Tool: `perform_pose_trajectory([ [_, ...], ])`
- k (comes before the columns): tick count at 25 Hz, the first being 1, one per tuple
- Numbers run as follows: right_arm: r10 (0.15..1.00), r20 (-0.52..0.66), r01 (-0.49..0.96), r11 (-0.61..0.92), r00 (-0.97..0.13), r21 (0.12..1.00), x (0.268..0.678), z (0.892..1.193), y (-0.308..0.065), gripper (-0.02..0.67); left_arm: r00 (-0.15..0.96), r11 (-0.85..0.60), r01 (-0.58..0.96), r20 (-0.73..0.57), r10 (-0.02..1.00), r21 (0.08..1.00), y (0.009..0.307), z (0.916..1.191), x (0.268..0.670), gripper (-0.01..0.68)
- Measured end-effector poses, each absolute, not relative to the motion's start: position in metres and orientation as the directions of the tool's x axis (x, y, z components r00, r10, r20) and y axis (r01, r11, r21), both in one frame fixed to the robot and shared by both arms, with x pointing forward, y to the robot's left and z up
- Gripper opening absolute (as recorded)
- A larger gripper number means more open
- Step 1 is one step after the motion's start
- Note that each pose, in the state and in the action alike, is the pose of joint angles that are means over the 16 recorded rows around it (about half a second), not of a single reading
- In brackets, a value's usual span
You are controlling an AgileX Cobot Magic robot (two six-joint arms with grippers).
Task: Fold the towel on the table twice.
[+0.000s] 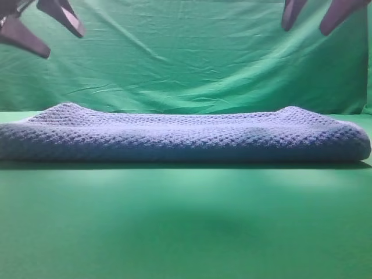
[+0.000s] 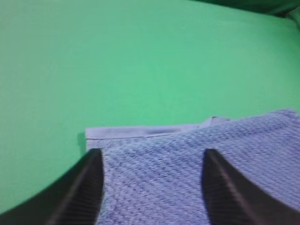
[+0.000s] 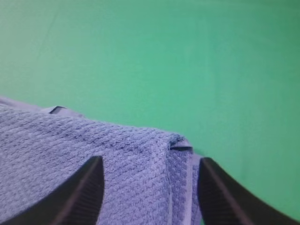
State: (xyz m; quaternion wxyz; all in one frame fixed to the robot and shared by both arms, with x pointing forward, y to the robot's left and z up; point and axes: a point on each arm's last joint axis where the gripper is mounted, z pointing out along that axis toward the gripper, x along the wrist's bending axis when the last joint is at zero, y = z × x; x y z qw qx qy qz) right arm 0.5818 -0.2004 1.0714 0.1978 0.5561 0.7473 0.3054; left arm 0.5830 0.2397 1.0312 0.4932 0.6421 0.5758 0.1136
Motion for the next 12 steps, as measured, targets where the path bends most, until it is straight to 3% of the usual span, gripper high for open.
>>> perform_pose_trajectory([
  [7,0.946,0.042,0.657,0.191,-0.322,0.729,0.535,1.136,-0.212,0.115,0.401,0.158,0.550,-0.426,0.811,0.820,0.244,1.094,0.543,0.086],
  [12,0.944,0.044,0.614,0.177,-0.327,0.769,0.497,1.172,-0.221,0.017,0.419,0.134,0.534,-0.399,0.816,0.835,0.246,1.130,0.502,0.005],
])
